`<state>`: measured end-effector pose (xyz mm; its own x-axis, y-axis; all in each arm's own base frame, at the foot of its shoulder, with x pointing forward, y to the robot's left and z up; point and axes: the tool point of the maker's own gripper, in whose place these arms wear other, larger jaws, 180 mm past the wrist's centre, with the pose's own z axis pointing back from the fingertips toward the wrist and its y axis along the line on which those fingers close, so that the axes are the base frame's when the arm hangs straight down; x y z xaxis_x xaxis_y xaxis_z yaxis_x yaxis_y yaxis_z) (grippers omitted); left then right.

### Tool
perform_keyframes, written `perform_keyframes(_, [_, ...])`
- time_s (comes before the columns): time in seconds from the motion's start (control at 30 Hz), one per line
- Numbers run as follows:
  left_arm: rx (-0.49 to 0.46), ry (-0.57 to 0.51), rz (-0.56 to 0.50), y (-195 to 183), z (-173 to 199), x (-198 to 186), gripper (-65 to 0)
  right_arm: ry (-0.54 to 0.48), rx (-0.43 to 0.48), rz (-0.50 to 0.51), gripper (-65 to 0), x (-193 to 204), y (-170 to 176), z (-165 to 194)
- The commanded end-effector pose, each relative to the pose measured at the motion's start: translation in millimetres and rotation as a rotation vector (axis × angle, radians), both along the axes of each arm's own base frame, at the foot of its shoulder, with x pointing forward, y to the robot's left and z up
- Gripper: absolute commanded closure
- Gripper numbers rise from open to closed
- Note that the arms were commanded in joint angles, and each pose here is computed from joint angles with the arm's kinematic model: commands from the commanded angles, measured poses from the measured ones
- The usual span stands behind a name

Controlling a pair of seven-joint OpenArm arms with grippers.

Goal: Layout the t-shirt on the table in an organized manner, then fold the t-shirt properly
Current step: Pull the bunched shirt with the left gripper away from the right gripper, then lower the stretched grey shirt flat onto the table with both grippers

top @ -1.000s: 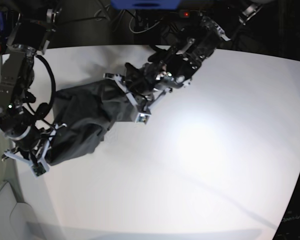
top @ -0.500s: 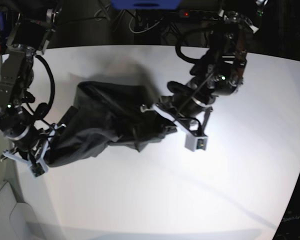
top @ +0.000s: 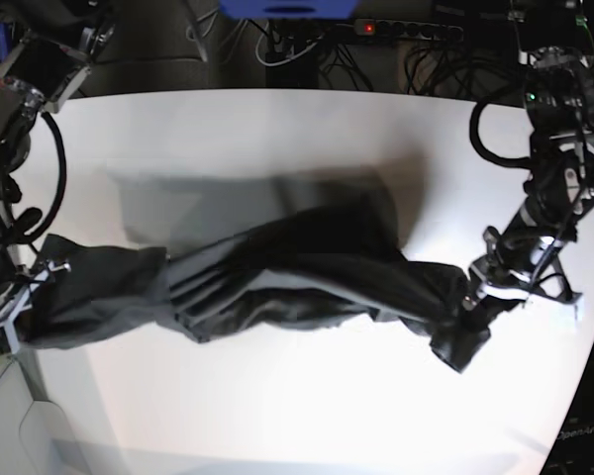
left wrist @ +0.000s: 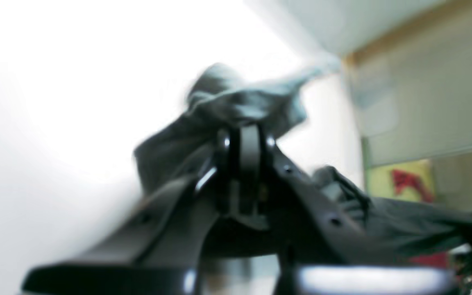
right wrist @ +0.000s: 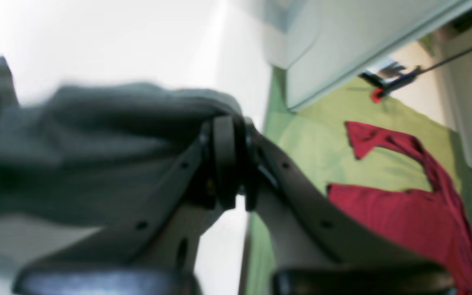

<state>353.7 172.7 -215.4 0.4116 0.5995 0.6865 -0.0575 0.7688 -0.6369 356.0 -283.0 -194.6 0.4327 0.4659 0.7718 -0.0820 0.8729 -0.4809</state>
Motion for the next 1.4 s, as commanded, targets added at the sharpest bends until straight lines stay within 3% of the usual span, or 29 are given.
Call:
perform_keyframes(0.0, [-0.039, -0.051, 0.006, 6, 20, 3, -0.6, -0.076, -0.018, 0.002, 0.0, 4, -3, 24])
perform_keyframes(0.4, [-0.144, -0.150, 0.135, 63, 58, -2, -0.6, -0.124, -0.007, -0.084, 0.0, -10, -32, 34])
perform_keyframes(0.83, [-0.161, -0.202, 0.147, 71, 78, 4, -0.6, -0.141, -0.005, -0.094, 0.0, -7, -34, 40])
perform_keyframes(1.0, [-0.083, -0.242, 0.169, 72, 90, 18, -0.6, -0.121, 0.011, -0.021, 0.0, 22, -14, 37])
perform_keyframes(1.17, [-0.028, -0.200, 0.165, 66, 77, 40, -0.6, -0.044, 0.043, 0.040, 0.0, 55, 3, 17])
perform_keyframes(1.37, [0.024, -0.142, 0.225, 80, 56, 57, -0.6, 0.053, 0.168, 0.031, 0.0, 93, -3, -11])
